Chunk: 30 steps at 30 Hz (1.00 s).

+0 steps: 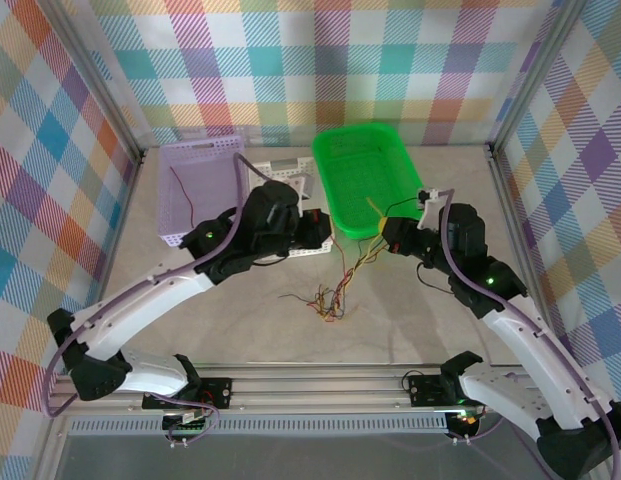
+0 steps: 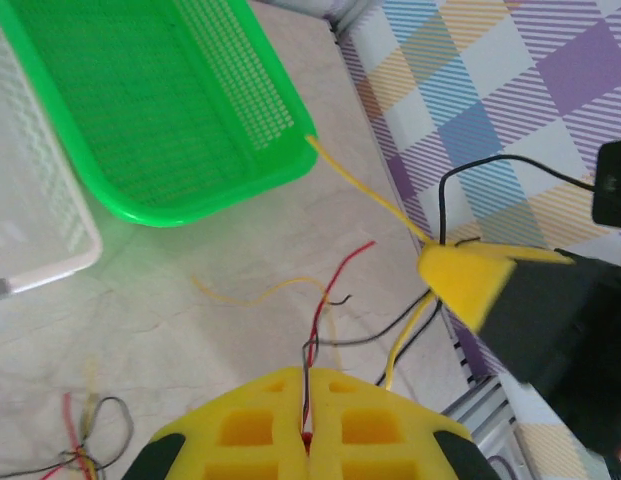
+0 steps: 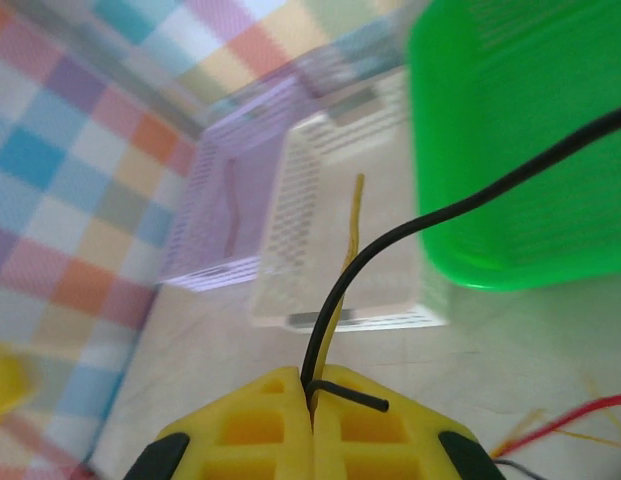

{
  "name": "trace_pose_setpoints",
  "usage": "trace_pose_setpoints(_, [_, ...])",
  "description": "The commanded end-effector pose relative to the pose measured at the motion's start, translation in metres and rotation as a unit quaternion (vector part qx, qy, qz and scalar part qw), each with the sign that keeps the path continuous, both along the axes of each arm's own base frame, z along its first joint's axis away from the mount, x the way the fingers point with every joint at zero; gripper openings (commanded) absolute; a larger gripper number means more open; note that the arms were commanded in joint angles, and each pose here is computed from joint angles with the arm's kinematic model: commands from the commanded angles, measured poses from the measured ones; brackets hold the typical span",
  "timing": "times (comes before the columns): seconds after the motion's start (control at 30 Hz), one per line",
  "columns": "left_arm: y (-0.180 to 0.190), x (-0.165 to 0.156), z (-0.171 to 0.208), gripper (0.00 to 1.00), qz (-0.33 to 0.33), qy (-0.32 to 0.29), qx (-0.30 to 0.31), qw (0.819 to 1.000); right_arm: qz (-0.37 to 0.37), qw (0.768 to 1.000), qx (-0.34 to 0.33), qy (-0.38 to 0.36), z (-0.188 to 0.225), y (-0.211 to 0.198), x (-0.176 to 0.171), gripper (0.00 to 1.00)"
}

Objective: Untangle the cables

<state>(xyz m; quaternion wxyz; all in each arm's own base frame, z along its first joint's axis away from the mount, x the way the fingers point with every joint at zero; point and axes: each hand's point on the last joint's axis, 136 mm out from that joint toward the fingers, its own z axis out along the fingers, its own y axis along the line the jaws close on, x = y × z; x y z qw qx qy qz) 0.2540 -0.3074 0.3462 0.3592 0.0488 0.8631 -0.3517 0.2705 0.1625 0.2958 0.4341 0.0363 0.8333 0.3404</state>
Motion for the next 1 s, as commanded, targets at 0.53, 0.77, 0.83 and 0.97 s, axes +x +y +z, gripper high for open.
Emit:
trace_pose_setpoints(0.53, [0.215,-0.026,0.134,0.0,0.187,-0.156,0.092,0.965,-0.247,0.956,-0.019,0.157,-0.099,-0.132,0.009,0.0])
trace_pose_setpoints(0.77, [0.265,-0.05,0.178,0.0,0.259,-0.226,0.124,0.931,-0.303,0.933,-0.006,0.193,-0.122,-0.162,0.001,0.0])
trace_pose_setpoints(0.83, [0.277,-0.057,0.19,0.0,0.277,-0.242,0.131,0.921,-0.318,0.925,0.002,0.207,-0.131,-0.17,-0.002,0.0])
trace_pose_setpoints(0.97, [0.3,-0.072,0.208,0.0,0.312,-0.27,0.138,0.9,-0.338,0.914,0.024,0.223,-0.144,-0.181,-0.005,0.0])
